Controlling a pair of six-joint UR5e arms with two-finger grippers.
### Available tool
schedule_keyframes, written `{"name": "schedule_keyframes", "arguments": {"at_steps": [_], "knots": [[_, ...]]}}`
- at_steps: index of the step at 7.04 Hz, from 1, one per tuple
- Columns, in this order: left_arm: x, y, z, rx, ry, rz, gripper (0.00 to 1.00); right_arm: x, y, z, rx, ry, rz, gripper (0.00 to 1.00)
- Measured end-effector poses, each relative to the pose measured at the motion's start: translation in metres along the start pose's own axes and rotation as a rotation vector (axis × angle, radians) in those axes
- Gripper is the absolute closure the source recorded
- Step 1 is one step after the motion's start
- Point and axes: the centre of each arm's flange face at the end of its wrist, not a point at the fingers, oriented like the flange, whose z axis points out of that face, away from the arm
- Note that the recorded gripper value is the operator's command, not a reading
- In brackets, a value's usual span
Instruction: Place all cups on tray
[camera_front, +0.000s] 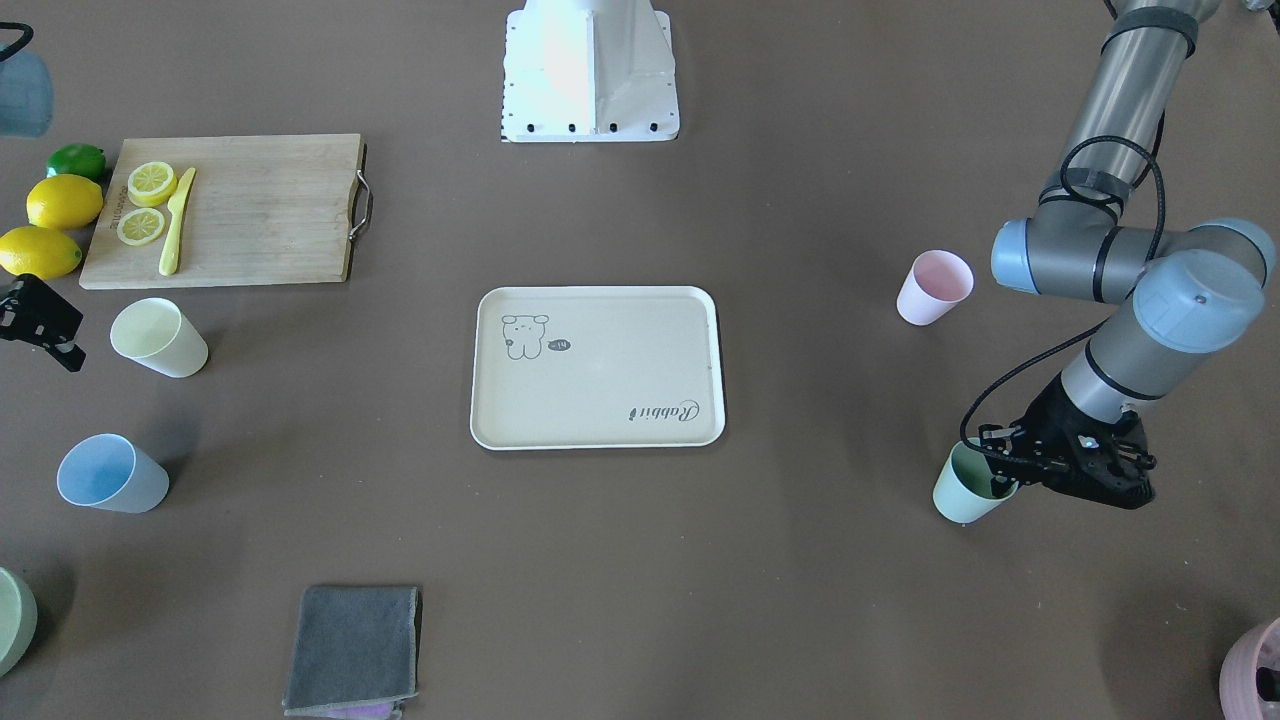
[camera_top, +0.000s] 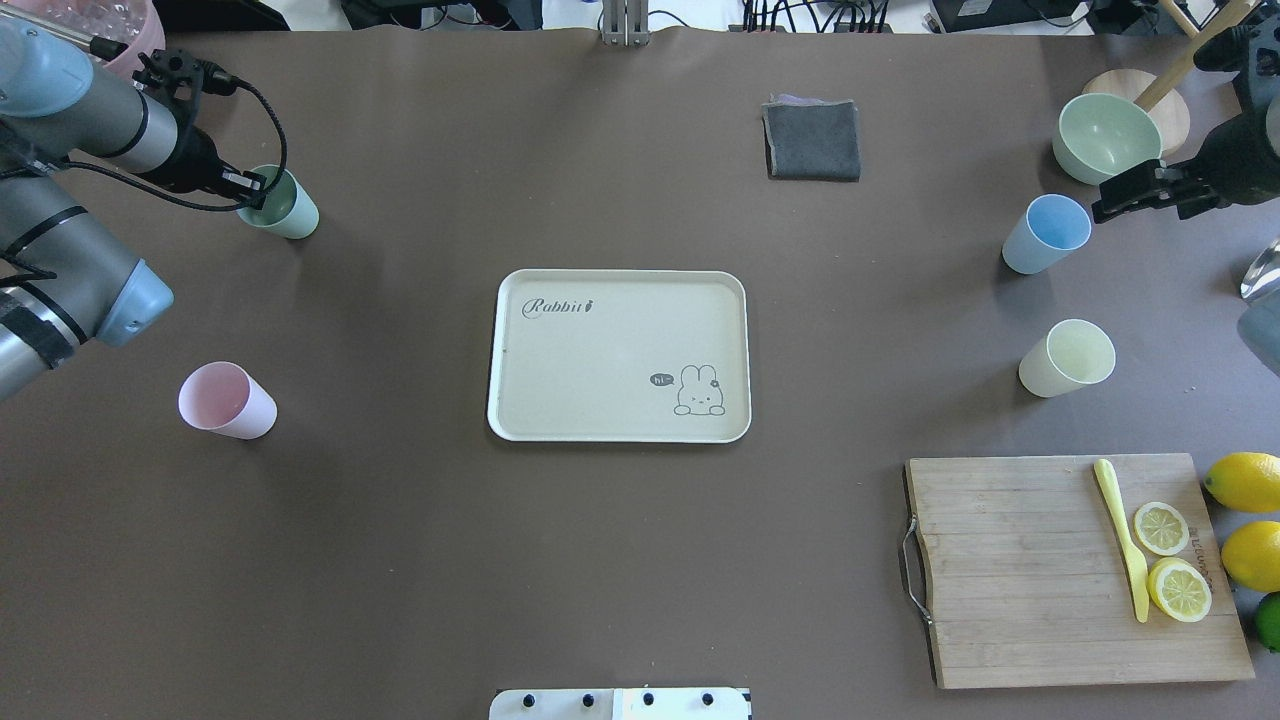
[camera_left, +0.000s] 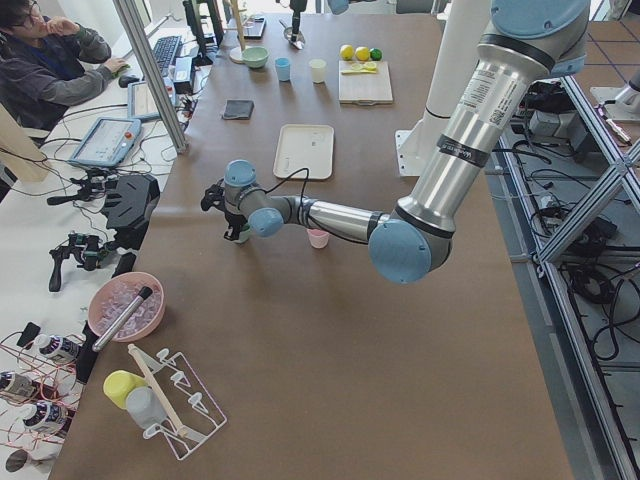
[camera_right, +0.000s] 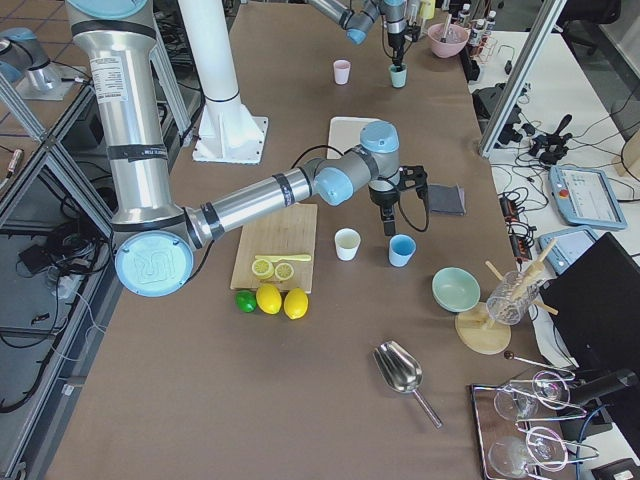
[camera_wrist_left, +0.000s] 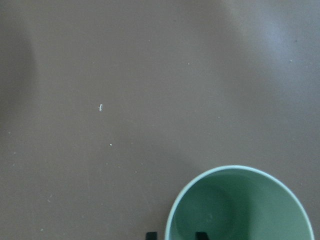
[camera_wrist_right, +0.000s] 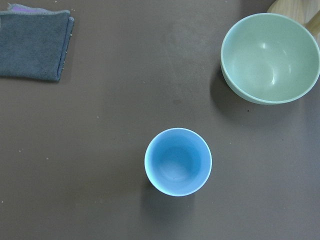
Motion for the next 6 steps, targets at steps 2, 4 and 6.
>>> {"name": "schedule_keyframes", "arguments": {"at_steps": [2,4,6], "knots": [[0.043,-0.016,-0.026,0.034,0.047,-0.086,1.00,0.000,0.000,0.000,0.000,0.000,0.000,0.00],[0.120,-0.017,-0.036,0.008,0.092,-0.190,1.00,0.000,0.000,0.000,-0.001,0.001,0.001,0.00],[0.214,-0.002,-0.020,-0.010,0.094,-0.258,1.00,0.000,0.000,0.000,-0.001,0.001,0.001,0.00]]}}
